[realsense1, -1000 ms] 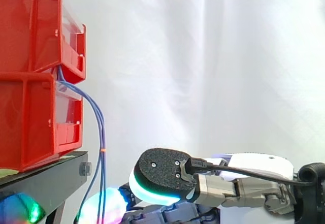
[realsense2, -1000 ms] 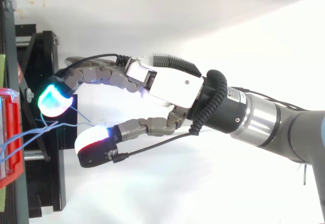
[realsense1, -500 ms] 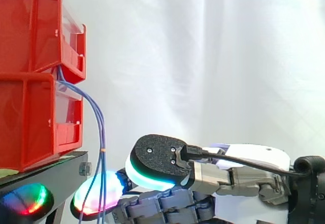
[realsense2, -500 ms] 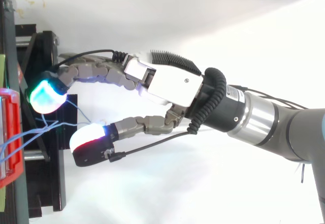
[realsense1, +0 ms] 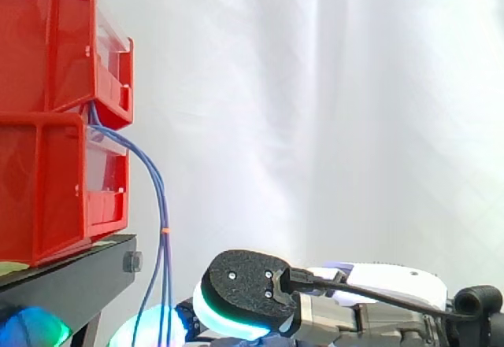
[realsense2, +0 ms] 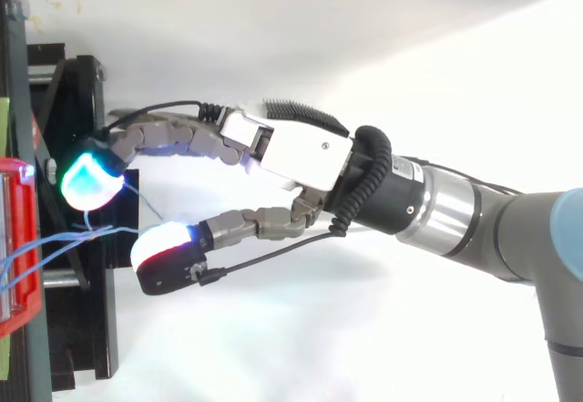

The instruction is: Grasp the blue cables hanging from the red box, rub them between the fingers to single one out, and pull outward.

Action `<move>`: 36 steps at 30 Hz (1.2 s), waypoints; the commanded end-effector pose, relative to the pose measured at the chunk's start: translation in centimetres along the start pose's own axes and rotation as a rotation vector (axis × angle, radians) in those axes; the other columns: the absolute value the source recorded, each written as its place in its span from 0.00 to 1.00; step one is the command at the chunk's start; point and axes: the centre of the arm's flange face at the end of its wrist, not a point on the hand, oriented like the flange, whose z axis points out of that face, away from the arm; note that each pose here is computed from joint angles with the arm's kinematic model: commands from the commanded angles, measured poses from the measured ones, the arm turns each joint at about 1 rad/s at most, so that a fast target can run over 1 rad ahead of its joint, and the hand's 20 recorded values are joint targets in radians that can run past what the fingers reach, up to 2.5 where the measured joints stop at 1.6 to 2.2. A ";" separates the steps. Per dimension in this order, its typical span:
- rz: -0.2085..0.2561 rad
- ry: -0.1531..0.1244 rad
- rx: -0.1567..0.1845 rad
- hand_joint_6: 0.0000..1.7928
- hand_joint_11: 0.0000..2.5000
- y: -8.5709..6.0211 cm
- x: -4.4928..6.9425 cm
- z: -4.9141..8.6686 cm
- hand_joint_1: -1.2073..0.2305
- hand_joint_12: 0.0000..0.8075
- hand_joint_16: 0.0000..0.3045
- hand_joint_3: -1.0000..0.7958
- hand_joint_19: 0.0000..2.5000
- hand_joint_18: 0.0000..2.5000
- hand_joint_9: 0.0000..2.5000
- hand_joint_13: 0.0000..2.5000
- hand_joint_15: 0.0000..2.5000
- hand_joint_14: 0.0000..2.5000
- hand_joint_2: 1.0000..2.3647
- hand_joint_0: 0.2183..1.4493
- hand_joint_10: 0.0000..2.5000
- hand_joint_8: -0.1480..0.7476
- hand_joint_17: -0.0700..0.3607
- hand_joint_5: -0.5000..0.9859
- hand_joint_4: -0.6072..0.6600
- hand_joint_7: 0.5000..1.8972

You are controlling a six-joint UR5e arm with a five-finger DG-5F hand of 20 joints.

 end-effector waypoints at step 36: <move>0.262 0.177 0.102 0.28 0.00 2.2 -2.0 0.1 0.42 0.39 0.15 0.28 0.08 0.11 0.20 0.13 0.00 0.00 0.00 0.26 0.00 0.42 0.40 0.23 0.73 0.23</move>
